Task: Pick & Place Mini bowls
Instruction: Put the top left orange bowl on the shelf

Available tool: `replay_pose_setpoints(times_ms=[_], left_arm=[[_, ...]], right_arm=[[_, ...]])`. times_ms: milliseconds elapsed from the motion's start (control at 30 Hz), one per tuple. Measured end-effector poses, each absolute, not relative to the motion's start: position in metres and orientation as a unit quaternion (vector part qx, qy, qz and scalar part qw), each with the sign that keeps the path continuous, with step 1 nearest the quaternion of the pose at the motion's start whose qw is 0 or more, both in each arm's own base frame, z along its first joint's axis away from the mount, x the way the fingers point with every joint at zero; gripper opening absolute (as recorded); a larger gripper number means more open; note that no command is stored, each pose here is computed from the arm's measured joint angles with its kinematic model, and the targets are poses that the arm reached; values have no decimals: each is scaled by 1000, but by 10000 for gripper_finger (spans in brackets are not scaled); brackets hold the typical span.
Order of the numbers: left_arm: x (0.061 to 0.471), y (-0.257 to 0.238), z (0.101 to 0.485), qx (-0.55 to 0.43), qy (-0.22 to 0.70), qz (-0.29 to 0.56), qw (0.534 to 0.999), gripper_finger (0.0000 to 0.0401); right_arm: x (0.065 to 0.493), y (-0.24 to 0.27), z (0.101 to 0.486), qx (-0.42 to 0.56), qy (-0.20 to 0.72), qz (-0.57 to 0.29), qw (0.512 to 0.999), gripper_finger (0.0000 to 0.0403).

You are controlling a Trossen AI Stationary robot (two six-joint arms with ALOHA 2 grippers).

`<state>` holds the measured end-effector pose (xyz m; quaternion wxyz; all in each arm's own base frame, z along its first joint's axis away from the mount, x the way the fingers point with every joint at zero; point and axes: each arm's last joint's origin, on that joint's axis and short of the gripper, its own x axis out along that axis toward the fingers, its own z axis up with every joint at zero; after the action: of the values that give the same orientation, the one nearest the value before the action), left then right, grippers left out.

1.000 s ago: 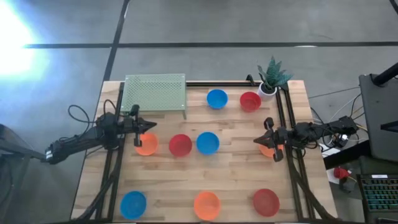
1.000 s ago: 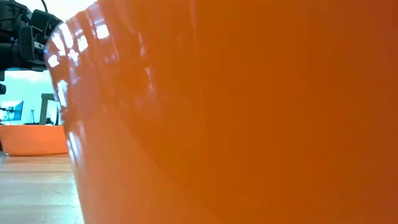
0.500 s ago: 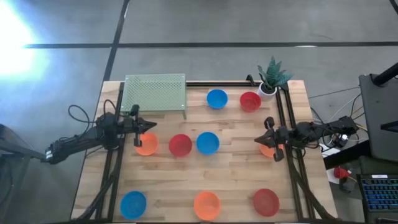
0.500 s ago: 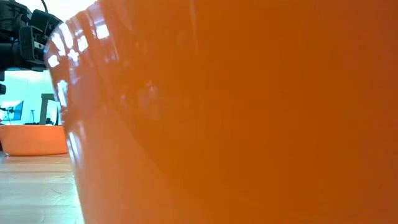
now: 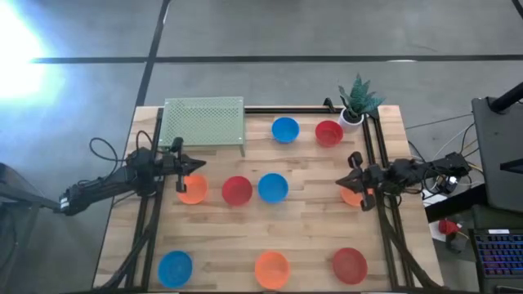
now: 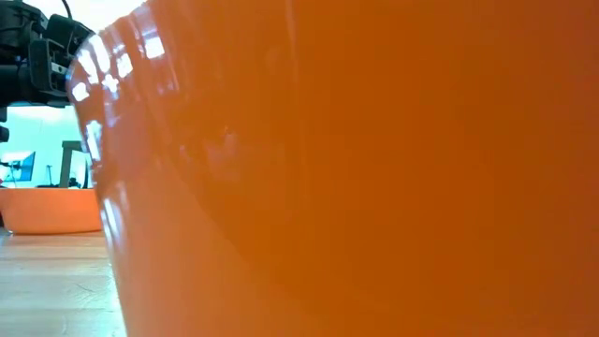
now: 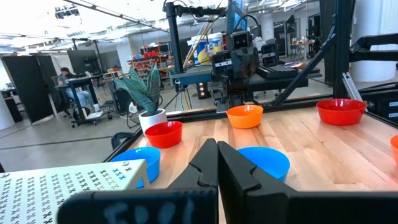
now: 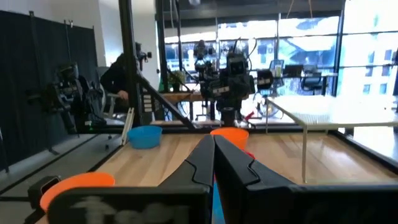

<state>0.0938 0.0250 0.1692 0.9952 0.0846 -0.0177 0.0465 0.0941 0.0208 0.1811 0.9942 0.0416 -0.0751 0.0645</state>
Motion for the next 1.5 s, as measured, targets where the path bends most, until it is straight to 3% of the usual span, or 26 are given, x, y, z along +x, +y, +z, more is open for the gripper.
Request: replay_pose_setpoints(times_ms=[300, 833, 1033, 1167, 1500], left_arm=[[94, 25, 169, 85, -18, 46, 995, 0], [94, 25, 170, 85, -23, 47, 995, 0], [93, 25, 175, 23, -51, 49, 997, 0], [92, 24, 185, -89, -105, 27, 990, 0], [87, 21, 211, -96, -149, 2, 984, 0]], right_arm=[[92, 20, 190, 48, -119, 65, 990, 8], [92, 20, 189, 49, -118, 65, 990, 8], [92, 20, 190, 48, -121, 65, 989, 8], [92, 20, 190, 50, -121, 65, 989, 8], [92, 20, 190, 47, -121, 64, 989, 8]])
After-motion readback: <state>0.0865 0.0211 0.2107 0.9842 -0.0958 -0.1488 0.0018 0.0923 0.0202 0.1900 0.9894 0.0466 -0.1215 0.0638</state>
